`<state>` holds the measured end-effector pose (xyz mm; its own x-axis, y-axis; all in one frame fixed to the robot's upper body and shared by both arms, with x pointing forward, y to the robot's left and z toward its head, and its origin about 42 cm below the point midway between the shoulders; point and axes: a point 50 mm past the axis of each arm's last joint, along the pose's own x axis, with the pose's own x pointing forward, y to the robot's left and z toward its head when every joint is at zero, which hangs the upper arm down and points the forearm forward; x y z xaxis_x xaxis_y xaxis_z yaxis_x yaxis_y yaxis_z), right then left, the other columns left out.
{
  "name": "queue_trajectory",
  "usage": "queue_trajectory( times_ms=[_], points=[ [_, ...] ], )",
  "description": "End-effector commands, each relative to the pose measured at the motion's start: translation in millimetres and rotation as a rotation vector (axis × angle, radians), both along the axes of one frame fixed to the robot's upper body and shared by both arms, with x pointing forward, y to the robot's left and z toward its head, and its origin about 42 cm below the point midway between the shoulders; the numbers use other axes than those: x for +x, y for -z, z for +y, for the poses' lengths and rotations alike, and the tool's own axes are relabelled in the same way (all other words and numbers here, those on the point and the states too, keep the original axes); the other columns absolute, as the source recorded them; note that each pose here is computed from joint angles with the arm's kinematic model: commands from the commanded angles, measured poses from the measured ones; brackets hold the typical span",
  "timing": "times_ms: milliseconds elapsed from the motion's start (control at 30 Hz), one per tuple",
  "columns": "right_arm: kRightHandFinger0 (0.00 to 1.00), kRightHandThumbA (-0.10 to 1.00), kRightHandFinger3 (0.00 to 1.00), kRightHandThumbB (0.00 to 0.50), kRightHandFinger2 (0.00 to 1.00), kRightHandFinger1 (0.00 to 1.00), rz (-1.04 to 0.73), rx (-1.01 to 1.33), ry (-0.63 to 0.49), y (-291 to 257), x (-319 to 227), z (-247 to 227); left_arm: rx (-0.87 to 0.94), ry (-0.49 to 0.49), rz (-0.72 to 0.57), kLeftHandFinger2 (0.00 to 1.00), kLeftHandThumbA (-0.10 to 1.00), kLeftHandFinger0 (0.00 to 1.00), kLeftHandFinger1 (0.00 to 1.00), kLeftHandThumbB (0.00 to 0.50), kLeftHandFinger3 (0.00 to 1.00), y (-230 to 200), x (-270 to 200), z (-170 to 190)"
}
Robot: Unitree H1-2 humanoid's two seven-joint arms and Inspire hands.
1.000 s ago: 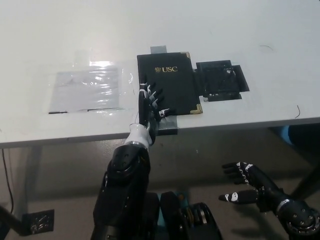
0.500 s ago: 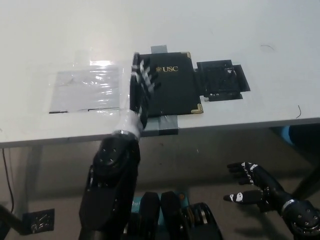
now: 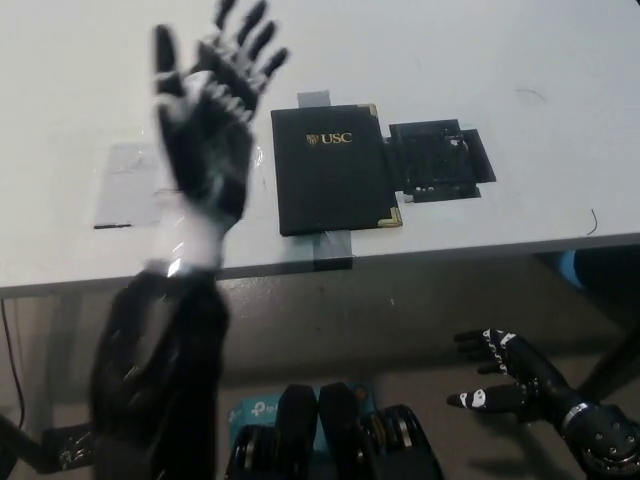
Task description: The robot uses its left hand to push the cover of the diary kept in the middle of the desk towards the right to close it
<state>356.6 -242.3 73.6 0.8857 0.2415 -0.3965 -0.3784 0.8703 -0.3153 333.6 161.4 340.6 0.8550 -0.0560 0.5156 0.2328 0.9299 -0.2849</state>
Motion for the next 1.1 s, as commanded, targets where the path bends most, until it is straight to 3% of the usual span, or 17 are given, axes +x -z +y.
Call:
queue_trajectory(
  times_ms=[0, 233, 300, 400, 533, 600, 633, 800, 933, 1067],
  points=[
    [0.78, 1.00, 0.79, 0.442, 0.80, 0.82, -0.058, 0.014, 0.018, -21, 14, -12, 0.037, -0.062, 0.000, 1.00, 1.00, 1.00, 1.00, 0.260, 1.00, 19, -46, 47],
    [0.78, 1.00, 0.80, 0.466, 0.81, 0.82, -0.079, 0.017, 0.021, -23, 18, -14, 0.177, -0.266, 0.145, 1.00, 1.00, 0.98, 1.00, 0.293, 1.00, 88, -75, 114],
    [0.78, 1.00, 0.82, 0.463, 0.81, 0.82, -0.081, 0.018, 0.019, -25, 19, -14, 0.234, -0.297, 0.192, 1.00, 1.00, 0.98, 1.00, 0.297, 1.00, 109, -86, 134],
    [0.77, 1.00, 0.82, 0.481, 0.81, 0.81, -0.083, 0.019, 0.020, -25, 22, -15, 0.238, -0.312, 0.240, 1.00, 1.00, 0.98, 1.00, 0.260, 1.00, 129, -99, 151],
    [0.78, 1.00, 0.80, 0.472, 0.80, 0.81, -0.079, 0.032, 0.033, -25, 23, -14, 0.254, -0.343, 0.278, 1.00, 1.00, 0.97, 1.00, 0.260, 1.00, 148, -110, 164],
    [0.79, 1.00, 0.81, 0.456, 0.82, 0.82, -0.083, 0.028, 0.026, -26, 23, -14, 0.265, -0.359, 0.302, 1.00, 1.00, 0.97, 1.00, 0.285, 1.00, 158, -116, 169],
    [0.79, 1.00, 0.82, 0.463, 0.81, 0.82, -0.083, 0.017, 0.025, -26, 23, -14, 0.283, -0.378, 0.335, 1.00, 1.00, 0.96, 1.00, 0.328, 1.00, 169, -121, 173],
    [0.80, 1.00, 0.82, 0.464, 0.81, 0.83, -0.080, 0.032, 0.029, -26, 24, -13, 0.339, -0.414, 0.399, 1.00, 1.00, 0.94, 1.00, 0.306, 1.00, 199, -127, 184],
    [0.80, 1.00, 0.82, 0.469, 0.81, 0.83, -0.080, 0.032, 0.030, -24, 23, -13, 0.359, -0.431, 0.440, 1.00, 1.00, 0.91, 1.00, 0.349, 1.00, 219, -129, 192],
    [0.79, 1.00, 0.81, 0.463, 0.81, 0.82, -0.075, 0.044, 0.040, -21, 22, -10, 0.395, -0.465, 0.496, 0.99, 1.00, 0.95, 0.99, 0.395, 1.00, 237, -128, 203]
  ],
)
